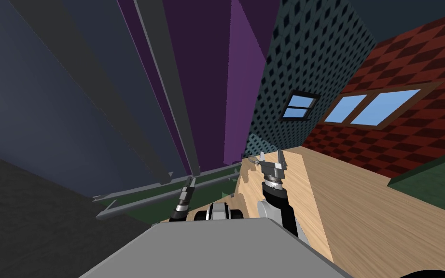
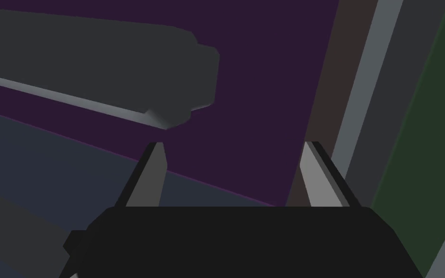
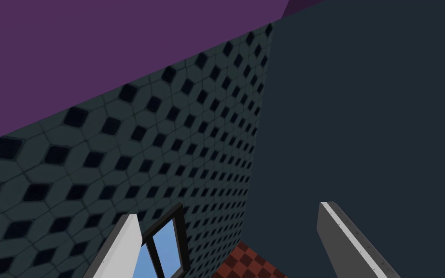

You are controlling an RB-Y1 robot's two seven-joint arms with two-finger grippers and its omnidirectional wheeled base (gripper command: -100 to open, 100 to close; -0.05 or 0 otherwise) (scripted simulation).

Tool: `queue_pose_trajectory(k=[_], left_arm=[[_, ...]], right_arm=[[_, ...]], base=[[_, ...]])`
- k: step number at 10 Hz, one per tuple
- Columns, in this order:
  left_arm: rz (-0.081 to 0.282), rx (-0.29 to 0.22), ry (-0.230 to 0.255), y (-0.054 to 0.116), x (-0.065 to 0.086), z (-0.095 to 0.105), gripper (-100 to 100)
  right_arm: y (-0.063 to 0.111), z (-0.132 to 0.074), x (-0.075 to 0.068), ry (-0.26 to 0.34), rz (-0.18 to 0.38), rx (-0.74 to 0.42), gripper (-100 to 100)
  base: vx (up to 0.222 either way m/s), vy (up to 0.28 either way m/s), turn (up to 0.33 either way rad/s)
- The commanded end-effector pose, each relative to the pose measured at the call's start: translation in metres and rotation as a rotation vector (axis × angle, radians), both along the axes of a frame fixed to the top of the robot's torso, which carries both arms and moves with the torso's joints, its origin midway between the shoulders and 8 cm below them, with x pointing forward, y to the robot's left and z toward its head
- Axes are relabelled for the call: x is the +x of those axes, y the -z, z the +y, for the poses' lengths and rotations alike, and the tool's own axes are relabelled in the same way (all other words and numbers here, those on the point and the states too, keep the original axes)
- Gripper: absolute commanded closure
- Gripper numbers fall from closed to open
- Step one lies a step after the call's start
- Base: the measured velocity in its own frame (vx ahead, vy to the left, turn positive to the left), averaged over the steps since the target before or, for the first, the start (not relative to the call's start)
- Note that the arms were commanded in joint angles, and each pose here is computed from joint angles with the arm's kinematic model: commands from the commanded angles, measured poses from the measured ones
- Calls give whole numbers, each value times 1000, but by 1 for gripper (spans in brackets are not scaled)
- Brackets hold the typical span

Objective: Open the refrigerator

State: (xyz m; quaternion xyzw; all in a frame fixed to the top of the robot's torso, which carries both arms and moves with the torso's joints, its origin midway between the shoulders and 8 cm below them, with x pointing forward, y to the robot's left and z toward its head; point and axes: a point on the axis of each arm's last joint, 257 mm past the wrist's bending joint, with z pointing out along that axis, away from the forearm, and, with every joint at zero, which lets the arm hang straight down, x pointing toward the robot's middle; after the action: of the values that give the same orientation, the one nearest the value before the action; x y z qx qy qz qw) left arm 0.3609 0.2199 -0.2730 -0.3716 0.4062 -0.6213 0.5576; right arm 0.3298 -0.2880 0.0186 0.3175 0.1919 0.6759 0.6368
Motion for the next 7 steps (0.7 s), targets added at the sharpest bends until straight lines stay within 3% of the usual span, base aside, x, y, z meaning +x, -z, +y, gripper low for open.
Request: queue_pose_trajectory(k=[1, 7], left_arm=[[16, 8, 44, -1, 5, 3, -100], [55, -131, 139, -11, 23, -29, -100]], right_arm=[[0, 0, 0, 0, 0, 0, 0], [0, 0, 0, 0, 0, 0, 0]], base=[[-24, 74, -85], [-25, 99, -86]])
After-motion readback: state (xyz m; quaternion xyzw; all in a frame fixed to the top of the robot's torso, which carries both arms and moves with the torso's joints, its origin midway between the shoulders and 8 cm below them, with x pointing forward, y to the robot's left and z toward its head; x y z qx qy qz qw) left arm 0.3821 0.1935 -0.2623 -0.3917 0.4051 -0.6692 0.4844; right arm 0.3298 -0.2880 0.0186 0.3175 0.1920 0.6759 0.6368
